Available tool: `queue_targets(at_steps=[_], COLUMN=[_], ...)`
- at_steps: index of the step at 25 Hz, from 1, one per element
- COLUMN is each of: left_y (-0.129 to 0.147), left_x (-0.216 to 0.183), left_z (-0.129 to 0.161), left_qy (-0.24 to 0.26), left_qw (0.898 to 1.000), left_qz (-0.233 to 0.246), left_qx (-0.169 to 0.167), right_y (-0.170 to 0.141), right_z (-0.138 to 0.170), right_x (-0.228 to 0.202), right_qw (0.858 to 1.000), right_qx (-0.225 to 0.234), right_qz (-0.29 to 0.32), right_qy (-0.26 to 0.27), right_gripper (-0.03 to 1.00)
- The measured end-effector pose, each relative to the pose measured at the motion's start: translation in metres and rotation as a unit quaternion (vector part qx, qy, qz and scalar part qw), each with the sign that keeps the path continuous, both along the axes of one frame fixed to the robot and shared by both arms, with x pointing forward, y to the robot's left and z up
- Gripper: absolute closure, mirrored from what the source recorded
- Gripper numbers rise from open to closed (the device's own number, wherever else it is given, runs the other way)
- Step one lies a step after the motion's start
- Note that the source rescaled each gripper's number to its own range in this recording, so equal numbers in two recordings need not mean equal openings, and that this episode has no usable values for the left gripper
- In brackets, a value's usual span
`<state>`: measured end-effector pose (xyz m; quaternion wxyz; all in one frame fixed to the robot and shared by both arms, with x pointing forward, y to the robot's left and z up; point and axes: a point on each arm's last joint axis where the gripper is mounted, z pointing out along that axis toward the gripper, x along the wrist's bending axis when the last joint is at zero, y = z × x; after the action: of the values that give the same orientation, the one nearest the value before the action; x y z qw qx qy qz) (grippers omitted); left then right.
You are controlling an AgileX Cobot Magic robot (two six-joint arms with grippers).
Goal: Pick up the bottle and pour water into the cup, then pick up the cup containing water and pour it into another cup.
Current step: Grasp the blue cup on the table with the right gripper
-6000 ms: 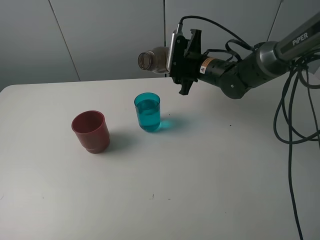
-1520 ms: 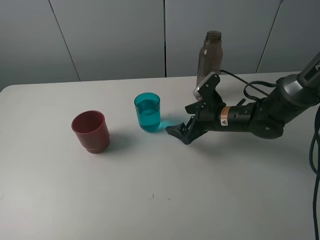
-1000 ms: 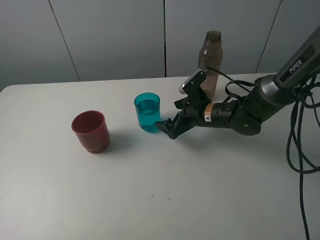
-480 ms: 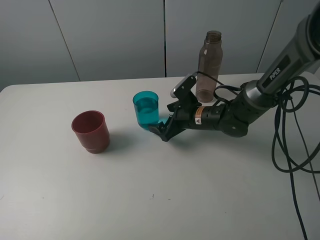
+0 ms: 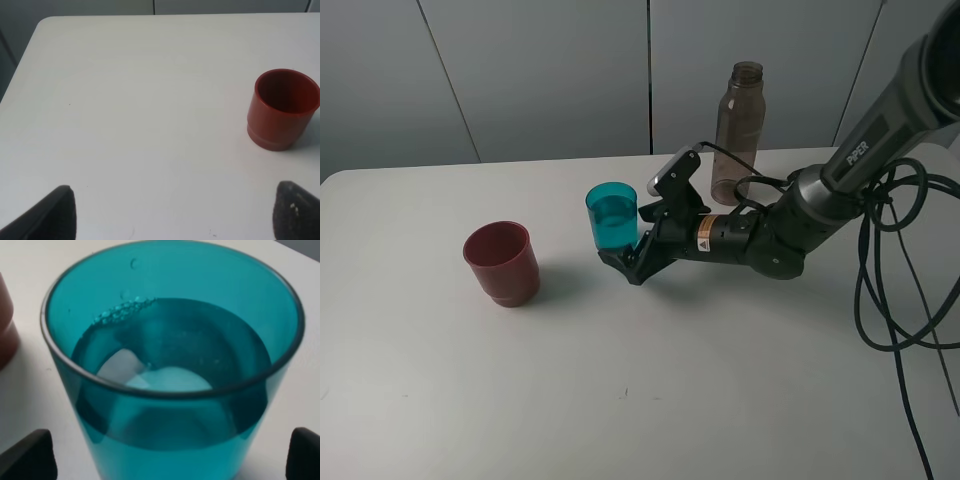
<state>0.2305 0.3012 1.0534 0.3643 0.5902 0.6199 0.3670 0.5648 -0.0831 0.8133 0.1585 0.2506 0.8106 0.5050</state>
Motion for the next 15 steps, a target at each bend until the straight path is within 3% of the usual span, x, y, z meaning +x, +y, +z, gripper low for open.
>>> queue_targets(at_steps=[15], left_y=[0.0], left_x=[0.0], left_z=[0.0], left_qy=[0.0], left_qw=[1.0], left_qz=[-0.001], left_qx=[0.002], right_y=[0.0026], right_z=[0.006], right_x=[0.0088], right_qw=[1.0], right_qx=[0.013], right_qz=[-0.015], right_qy=[-0.014], right_gripper=[-0.03])
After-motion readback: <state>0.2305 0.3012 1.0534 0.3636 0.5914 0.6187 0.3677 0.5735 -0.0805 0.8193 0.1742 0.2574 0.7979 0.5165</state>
